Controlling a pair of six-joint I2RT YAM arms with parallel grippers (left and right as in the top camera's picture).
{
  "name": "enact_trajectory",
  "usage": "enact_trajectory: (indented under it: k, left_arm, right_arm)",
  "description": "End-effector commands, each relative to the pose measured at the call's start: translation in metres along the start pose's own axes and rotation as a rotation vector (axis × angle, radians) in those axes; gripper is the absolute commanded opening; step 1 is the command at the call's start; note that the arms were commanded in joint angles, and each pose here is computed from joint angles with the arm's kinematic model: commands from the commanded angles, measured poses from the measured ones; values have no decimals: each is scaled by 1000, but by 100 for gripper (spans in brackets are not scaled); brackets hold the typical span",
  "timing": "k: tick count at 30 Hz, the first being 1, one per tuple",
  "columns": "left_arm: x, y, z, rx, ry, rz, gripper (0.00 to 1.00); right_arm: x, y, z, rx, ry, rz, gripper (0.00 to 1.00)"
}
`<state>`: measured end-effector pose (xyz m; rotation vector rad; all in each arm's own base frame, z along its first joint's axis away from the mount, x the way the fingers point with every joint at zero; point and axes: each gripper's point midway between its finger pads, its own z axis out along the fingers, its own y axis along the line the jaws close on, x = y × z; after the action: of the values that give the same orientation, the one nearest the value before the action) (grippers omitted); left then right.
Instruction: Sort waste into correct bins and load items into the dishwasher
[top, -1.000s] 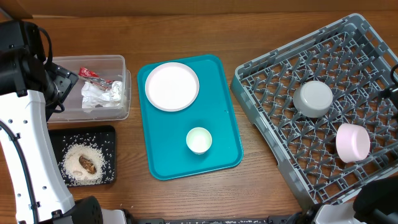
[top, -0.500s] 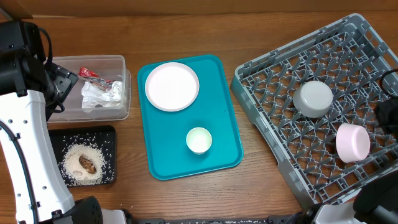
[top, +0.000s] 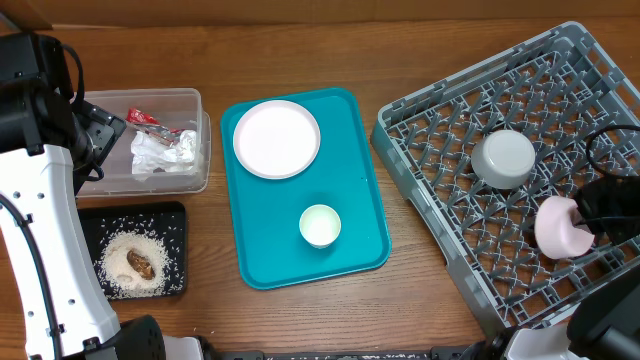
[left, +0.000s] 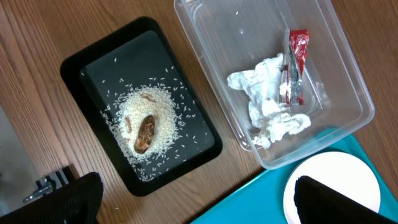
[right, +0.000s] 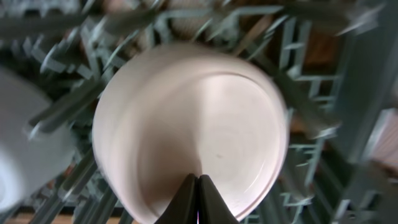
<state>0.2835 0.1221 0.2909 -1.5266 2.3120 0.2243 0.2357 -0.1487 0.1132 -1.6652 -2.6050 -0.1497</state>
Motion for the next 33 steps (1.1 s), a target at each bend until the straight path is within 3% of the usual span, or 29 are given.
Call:
enact_trajectory:
  k: [1,11,17,18,19,20,21,22,29,33]
  left_arm:
    - [0,0,0,-2,-1,-17,100]
    - [0,0,0,-2,-1,-17,100]
    - [0,0,0,-2,-1,-17,100]
    - [0,0,0,-2,-1,-17,100]
    - [0,0,0,-2,-1,-17,100]
    - [0,0,0,-2,-1,-17,100]
    - [0,0,0,-2,-1,-17,100]
    - [0,0,0,-2,-1,-17,100]
    - [0,0,0,-2,-1,-17,100]
    - [0,0,0,-2,-1,-17,100]
  right_arm:
    - [16,21,-2,-93,51,-122,4]
    - [44,41,-12,-166,129,-196,4]
    - [88,96,-57,-596,172,-545,5]
    - [97,104,-65,-658,169,-614,10]
    - [106,111,-71,-704,162,-685,23]
    - [113,117,-74,-728,153,-743,67]
    - [118,122,-74,-733,146,-792,91]
    - [124,128,-72,-728,137,-841,100]
    - [167,169,-41,-578,77,-1139,100]
    - [171,177,-15,-358,-36,-1214,100]
